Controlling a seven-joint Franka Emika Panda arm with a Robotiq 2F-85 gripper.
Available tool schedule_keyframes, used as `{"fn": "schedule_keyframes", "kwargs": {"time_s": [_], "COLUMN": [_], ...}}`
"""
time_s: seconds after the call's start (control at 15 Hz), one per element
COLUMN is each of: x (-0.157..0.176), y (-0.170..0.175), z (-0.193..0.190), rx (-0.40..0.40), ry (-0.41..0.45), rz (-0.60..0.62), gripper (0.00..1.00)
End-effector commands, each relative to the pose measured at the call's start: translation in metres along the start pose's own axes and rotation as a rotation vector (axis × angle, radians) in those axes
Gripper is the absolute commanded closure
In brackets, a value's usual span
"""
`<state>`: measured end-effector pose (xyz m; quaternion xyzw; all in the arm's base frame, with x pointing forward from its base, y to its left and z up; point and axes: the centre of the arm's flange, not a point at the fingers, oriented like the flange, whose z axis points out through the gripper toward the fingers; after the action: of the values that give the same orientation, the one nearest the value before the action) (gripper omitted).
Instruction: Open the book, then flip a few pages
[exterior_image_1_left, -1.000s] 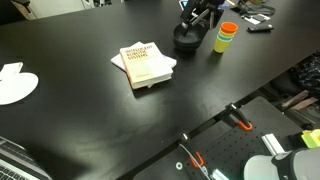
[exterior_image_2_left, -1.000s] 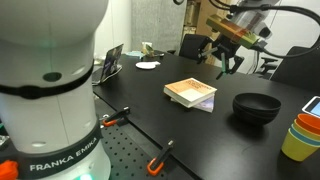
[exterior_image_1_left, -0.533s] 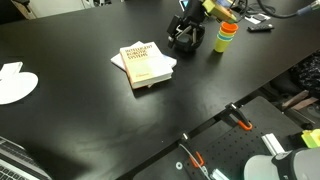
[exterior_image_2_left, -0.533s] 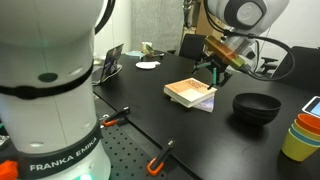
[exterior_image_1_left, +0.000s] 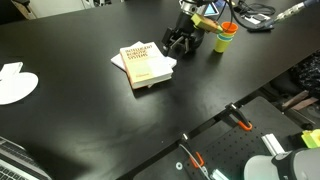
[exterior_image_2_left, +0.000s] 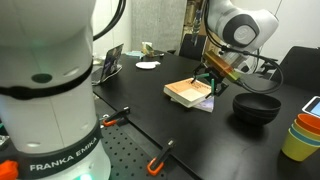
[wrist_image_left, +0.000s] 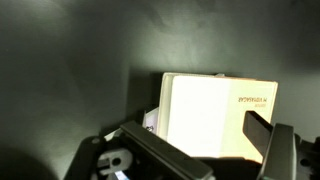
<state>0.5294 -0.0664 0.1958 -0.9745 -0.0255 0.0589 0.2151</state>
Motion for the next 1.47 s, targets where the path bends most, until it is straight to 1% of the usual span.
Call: {"fn": "schedule_keyframes", "kwargs": {"time_s": [0.0,0.2,0.53,0.87,1.4], "x": [0.015,0.017,0.02,0.02,0.018], "y": [0.012,0.015,0.004,-0.013,-0.027], "z": [0.015,0.03,0.045,0.044,0.041], "rx": [0.01,0.021,0.032,0.029,0.026], "ry": [-0.002,-0.024,-0.046,-0.046,-0.045], "rz": [-0.004,0.006,-0.006,-0.023,-0.019], "gripper": [0.0,0.0,0.0,0.0,0.0]}}
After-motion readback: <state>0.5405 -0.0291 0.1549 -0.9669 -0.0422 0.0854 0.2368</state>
